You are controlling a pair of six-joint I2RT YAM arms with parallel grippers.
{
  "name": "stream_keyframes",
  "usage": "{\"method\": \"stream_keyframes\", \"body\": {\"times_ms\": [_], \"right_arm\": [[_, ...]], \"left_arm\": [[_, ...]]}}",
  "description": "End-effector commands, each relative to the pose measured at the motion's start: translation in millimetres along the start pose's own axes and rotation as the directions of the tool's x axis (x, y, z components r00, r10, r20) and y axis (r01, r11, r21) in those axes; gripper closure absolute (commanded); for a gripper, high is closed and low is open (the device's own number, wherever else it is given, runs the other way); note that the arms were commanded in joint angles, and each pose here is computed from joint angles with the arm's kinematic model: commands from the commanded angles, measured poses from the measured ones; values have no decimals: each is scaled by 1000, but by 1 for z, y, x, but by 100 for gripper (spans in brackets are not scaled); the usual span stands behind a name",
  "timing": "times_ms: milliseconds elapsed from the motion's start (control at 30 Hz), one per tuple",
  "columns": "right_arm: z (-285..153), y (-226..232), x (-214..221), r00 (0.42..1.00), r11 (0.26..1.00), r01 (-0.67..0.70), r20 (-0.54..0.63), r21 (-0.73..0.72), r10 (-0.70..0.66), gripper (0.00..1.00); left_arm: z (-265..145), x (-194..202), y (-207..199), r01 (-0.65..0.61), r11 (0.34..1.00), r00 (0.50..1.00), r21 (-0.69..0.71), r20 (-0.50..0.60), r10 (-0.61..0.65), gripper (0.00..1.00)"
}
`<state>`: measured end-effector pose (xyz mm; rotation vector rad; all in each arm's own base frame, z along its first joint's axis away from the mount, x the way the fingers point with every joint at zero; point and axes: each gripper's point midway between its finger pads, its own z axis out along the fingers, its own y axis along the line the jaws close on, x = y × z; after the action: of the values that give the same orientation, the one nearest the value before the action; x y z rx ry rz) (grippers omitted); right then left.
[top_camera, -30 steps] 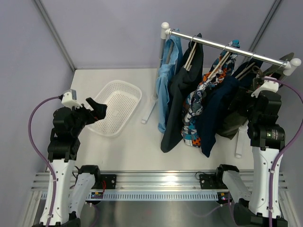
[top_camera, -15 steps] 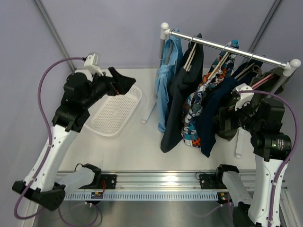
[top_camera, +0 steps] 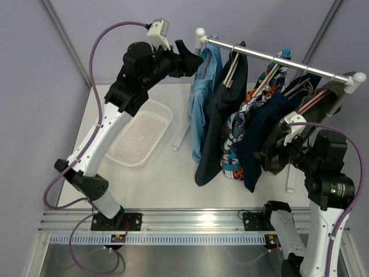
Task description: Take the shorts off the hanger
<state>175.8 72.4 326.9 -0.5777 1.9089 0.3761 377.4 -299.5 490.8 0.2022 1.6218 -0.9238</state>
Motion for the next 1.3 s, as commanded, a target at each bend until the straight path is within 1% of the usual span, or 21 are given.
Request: {"method": "stream_keyframes", "body": {"times_ms": [0, 33, 100, 133, 300, 400, 533, 700, 867, 967, 1067, 1100, 1133, 1200, 1233, 1267], "right_arm": [[-5, 12, 1, 999, 999, -30, 19, -28, 31, 0], [-4, 12, 4, 999, 999, -39, 14, -23, 40, 1], [-5, 12, 6, 999, 999, -48, 19, -12, 48, 1], [-4, 12, 7, 999, 999, -50, 20, -12, 50, 0], [-6, 13, 7, 997, 998, -64, 39, -1, 64, 1], [-5, 12, 6, 997, 998, -66, 43, 2, 66, 1], [-4, 12, 5, 996, 997, -75, 45, 2, 75, 0], [-4, 12, 4, 995, 997, -80, 52, 5, 80, 0], [-6, 12, -1, 994, 996, -85, 67, 9, 84, 0], [-7, 12, -4, 993, 996, -90, 75, 12, 88, 0], [-8, 12, -8, 993, 996, -88, 85, 14, 87, 0], [-9, 12, -9, 992, 996, -88, 90, 15, 86, 0], [-11, 12, -11, 992, 996, -84, 94, 16, 82, 0], [-12, 13, -14, 991, 996, -86, 100, 17, 84, 0], [-14, 13, -17, 991, 996, -83, 107, 18, 81, 0], [-15, 14, -19, 991, 997, -81, 113, 20, 78, 0]], "left_arm": [[14, -21, -4, -50, 998, 997, -30, 59, 51, 28], [26, -10, 1, -57, 998, 998, -41, 34, 58, 30], [32, -9, -1, -73, 996, 997, -49, 32, 74, 35], [38, -1, 2, -81, 995, 997, -58, 14, 82, 37], [45, 13, 8, -147, 982, 989, -117, -15, 146, 46], [50, 25, 11, -169, 977, 985, -128, -43, 165, 52], [57, 38, 13, -200, 970, 979, -137, -75, 192, 55], [62, 54, 18, -255, 954, 964, -159, -126, 236, 55], [65, 65, 37, -319, 916, 944, -245, -171, 282, 55], [66, 68, 42, -347, 900, 934, -264, -187, 305, 58], [68, 68, 41, -355, 898, 931, -261, -188, 314, 68], [68, 68, 40, -353, 899, 932, -259, -185, 313, 74], [69, 66, 39, -352, 900, 933, -259, -179, 313, 77], [67, 58, 34, -344, 903, 937, -256, -155, 313, 84], [66, 55, 31, -341, 905, 939, -254, -146, 313, 90], [65, 51, 29, -336, 908, 941, -250, -132, 312, 93]]}}
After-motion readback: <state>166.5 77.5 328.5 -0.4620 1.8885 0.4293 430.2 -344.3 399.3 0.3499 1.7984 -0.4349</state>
